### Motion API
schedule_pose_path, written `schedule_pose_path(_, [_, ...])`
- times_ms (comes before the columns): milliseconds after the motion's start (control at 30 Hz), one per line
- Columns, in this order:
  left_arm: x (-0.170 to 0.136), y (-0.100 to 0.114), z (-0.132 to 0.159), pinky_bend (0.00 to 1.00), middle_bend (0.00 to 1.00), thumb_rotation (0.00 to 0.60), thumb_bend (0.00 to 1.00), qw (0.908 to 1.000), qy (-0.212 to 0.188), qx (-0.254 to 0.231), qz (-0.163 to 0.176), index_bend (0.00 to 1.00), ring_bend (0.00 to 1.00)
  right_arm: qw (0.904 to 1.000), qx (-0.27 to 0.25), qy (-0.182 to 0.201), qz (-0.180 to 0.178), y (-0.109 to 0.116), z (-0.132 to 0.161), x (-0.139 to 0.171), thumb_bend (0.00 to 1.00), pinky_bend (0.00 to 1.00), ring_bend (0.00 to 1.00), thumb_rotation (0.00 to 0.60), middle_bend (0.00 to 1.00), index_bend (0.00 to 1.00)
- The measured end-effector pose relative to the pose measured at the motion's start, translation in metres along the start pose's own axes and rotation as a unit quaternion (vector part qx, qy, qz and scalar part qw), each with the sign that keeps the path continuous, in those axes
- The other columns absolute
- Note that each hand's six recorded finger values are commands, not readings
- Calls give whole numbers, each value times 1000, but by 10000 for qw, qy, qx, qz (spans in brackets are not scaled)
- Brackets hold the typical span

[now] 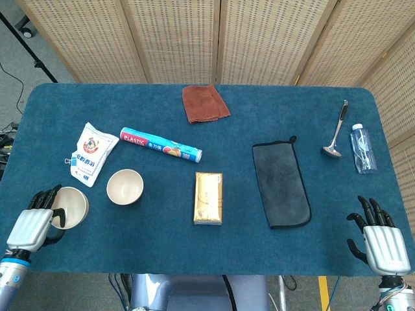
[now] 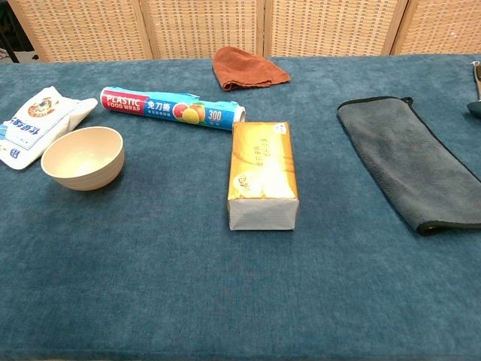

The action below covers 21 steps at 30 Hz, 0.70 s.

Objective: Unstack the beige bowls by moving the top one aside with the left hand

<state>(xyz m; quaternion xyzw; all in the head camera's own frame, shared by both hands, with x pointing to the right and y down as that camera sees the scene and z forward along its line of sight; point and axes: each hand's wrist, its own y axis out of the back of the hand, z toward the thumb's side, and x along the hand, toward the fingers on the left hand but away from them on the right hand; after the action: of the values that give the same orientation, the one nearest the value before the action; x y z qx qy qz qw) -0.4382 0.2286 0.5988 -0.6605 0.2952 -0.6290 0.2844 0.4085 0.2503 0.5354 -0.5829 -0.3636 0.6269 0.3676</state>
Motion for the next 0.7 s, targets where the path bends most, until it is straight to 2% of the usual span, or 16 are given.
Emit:
schedule_pose_path(233, [6, -22, -10, 0, 0, 600, 356, 9997, 112, 96, -178, 683, 0, 10000, -5, -37, -7, 0, -2, -1, 312, 169, 21, 600, 65, 342])
schedule_pose_path(700, [13, -47, -26, 0, 0, 600, 341, 9981, 311, 298, -447, 682, 0, 10000, -9, -51, -24, 1, -3, -1, 312, 169, 21, 600, 65, 342])
